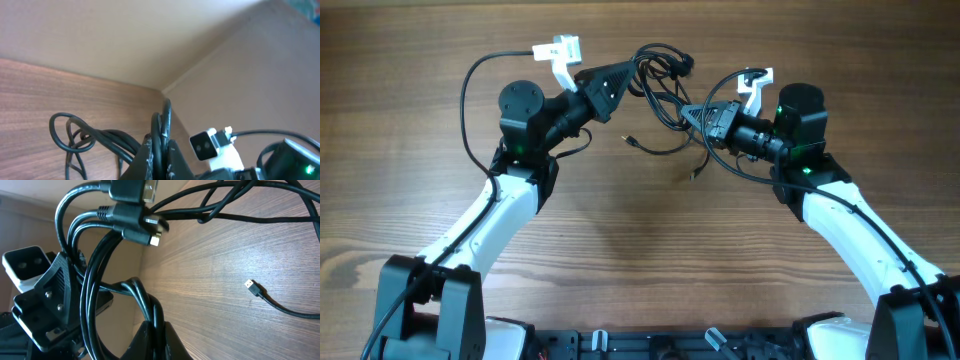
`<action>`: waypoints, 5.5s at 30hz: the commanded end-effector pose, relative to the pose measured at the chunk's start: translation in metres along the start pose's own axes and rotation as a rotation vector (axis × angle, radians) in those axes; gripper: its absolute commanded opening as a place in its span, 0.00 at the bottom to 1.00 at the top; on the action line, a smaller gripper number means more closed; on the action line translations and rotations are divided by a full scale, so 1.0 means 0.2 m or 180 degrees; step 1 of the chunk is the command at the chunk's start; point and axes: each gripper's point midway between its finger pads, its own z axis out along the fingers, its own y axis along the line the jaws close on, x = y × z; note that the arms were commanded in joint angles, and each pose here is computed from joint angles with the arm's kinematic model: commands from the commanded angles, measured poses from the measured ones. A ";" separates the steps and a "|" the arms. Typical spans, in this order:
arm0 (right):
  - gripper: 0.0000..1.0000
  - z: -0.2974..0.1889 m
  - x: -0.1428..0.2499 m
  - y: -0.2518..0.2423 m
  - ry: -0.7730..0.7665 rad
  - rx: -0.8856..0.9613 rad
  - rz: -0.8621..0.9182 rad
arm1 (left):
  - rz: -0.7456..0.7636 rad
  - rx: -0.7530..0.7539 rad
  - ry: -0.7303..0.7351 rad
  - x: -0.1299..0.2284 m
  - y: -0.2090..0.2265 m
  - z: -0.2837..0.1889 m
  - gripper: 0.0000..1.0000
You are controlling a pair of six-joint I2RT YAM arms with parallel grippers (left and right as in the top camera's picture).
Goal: Untangle cables
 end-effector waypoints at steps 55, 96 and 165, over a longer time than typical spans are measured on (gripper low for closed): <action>0.85 0.22 0.07 0.27 -0.0558 -0.0323 -0.3573 | -0.3771 0.1441 -0.1028 -0.53 -0.32 -0.14 0.04; 0.86 0.24 0.18 0.03 0.0032 0.0055 -0.2943 | 0.0842 -0.2661 0.1036 0.32 0.93 -0.41 0.87; 0.63 0.05 0.16 0.18 0.0221 -0.0821 -0.3011 | 0.2019 0.0879 0.1208 0.38 0.05 -0.22 0.04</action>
